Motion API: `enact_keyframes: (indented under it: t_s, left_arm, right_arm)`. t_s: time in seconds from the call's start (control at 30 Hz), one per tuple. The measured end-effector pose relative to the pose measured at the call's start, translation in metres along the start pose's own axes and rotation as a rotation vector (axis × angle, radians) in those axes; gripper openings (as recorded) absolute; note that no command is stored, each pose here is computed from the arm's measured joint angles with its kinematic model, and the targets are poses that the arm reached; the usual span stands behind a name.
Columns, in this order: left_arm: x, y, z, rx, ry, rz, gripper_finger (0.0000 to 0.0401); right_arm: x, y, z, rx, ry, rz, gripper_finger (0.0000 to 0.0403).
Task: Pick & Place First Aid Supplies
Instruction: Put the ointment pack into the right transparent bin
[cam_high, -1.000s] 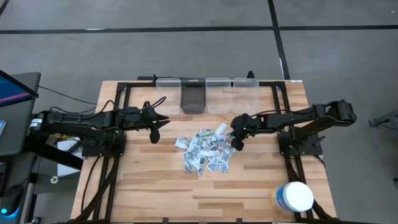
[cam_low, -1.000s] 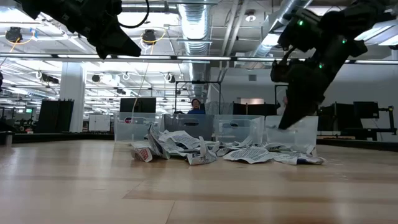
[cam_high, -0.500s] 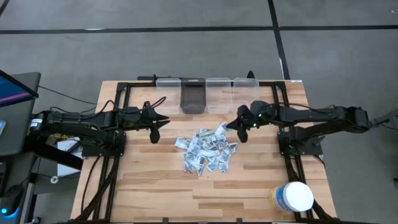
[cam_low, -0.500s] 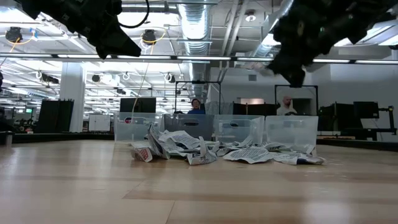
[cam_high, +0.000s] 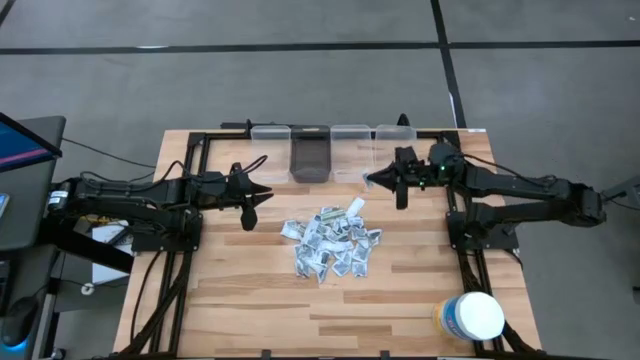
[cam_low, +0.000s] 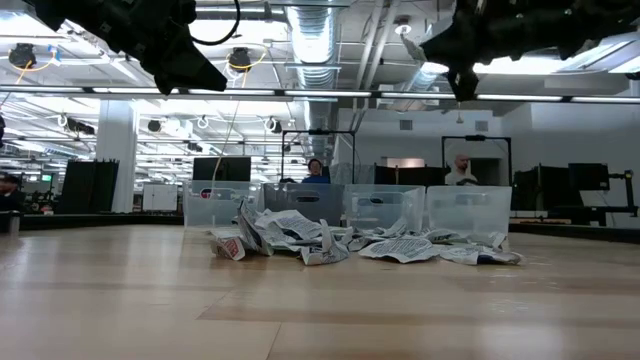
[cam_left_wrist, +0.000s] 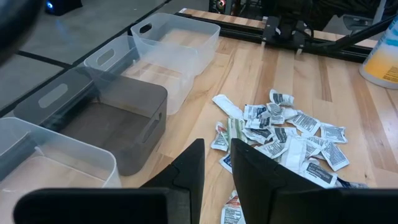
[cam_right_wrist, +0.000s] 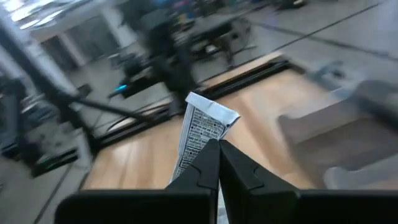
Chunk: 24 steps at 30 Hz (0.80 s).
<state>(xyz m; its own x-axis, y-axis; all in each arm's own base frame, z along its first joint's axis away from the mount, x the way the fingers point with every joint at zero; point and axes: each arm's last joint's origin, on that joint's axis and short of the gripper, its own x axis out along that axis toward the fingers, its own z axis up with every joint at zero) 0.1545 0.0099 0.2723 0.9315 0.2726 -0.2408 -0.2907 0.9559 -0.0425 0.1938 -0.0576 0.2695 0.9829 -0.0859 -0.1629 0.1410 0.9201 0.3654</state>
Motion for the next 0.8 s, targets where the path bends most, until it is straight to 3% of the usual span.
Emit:
enact_keyframes:
  t_s: [0.3, 0.53, 0.8]
  left_arm:
    - [0.000, 0.000, 0.000, 0.000, -0.002, -0.001, 0.0078]
    - [0.000, 0.000, 0.001, -0.002, -0.006, -0.002, 0.0078]
    - [0.000, 0.000, 0.001, -0.003, -0.012, -0.002, 0.0078]
  right_arm:
    - [-0.010, -0.035, 0.009, -0.092, -0.092, -0.424, 0.0001]
    - [-0.024, -0.062, -0.001, -0.103, 0.025, -0.786, 0.0001]
    - [-0.038, -0.077, -0.020, -0.007, 0.228, -0.916, 0.0001]
